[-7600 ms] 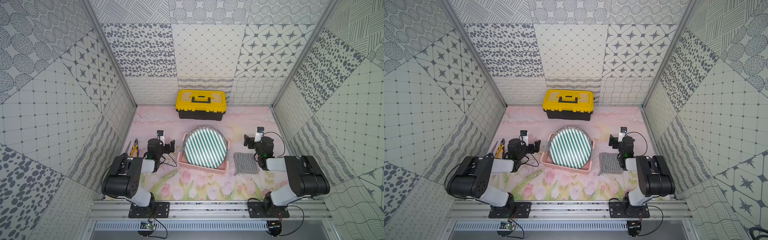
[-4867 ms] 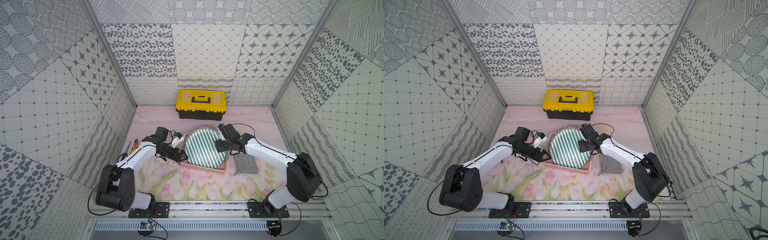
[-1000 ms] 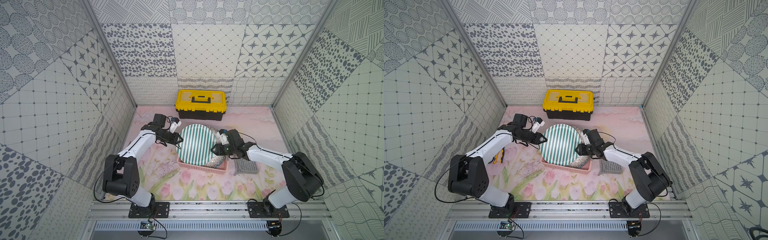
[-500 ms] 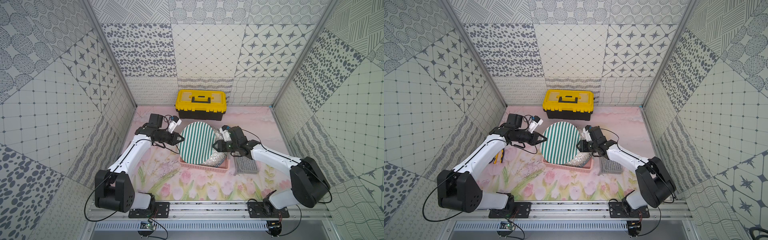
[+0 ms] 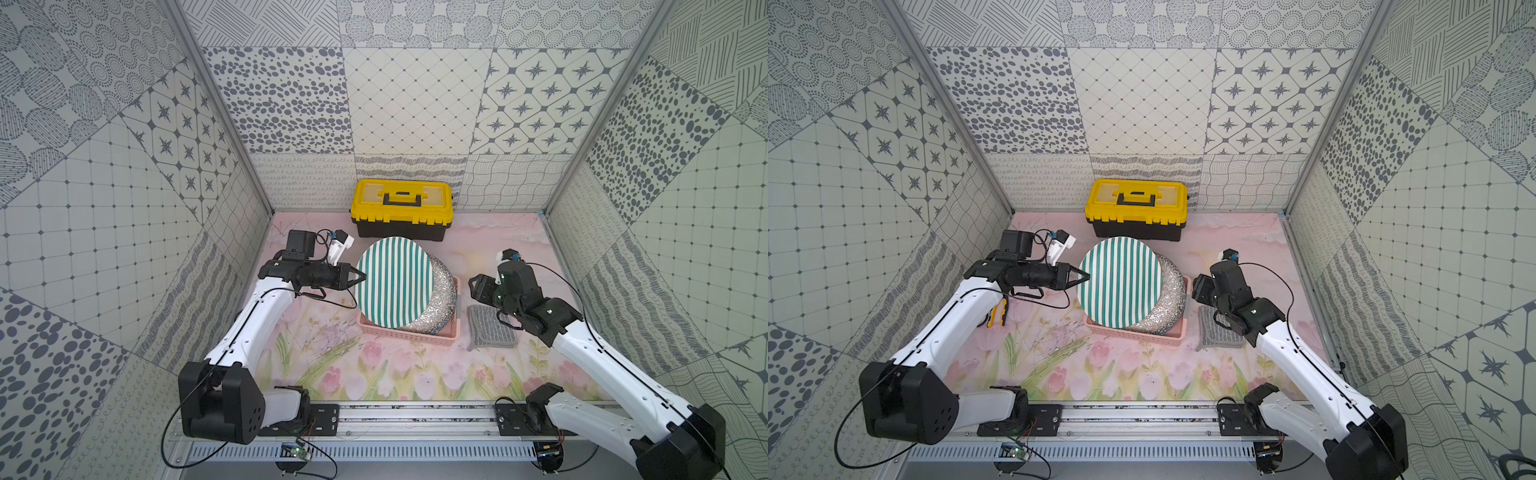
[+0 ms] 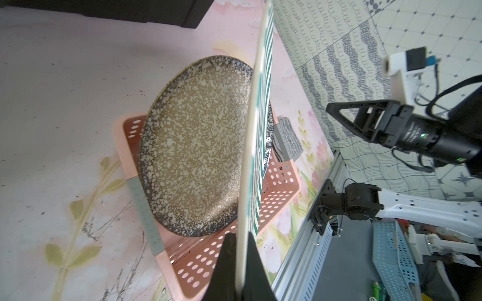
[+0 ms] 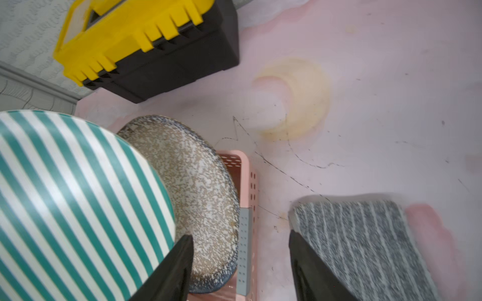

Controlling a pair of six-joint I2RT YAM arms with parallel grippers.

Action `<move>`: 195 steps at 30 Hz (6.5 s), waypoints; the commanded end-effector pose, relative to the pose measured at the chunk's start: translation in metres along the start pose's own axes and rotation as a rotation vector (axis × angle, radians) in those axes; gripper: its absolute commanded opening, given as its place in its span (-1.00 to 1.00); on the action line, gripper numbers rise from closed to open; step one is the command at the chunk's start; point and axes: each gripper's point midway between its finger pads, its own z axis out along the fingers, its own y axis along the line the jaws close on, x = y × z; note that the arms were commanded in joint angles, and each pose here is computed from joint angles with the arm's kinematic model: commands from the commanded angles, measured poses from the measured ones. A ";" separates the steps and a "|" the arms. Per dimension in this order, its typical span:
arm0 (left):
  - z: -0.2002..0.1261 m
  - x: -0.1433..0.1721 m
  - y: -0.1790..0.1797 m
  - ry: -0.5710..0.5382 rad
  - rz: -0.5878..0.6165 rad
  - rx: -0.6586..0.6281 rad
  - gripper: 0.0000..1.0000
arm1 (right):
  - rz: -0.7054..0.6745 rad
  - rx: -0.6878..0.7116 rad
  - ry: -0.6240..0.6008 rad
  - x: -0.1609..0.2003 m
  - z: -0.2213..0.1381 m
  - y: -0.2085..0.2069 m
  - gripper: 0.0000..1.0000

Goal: Wipe the wet plate dry
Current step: Pick up the towel at the center of the board, then wipe the plate with towel.

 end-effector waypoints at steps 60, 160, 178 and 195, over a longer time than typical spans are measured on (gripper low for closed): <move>-0.003 0.004 -0.052 -0.014 -0.013 0.407 -1.00 | -0.403 -0.325 -0.129 -0.044 0.015 0.194 -1.00; -0.004 0.002 -0.052 -0.028 -0.005 0.389 -1.00 | -0.493 -0.355 0.154 0.145 0.033 0.178 -1.00; -0.011 0.002 -0.061 -0.036 0.026 0.404 -1.00 | -0.186 -0.129 -0.084 -0.006 0.008 0.064 -1.00; -0.018 0.015 -0.090 0.042 0.282 0.310 -1.00 | -0.343 -0.400 -0.091 -0.152 -0.022 0.186 -1.00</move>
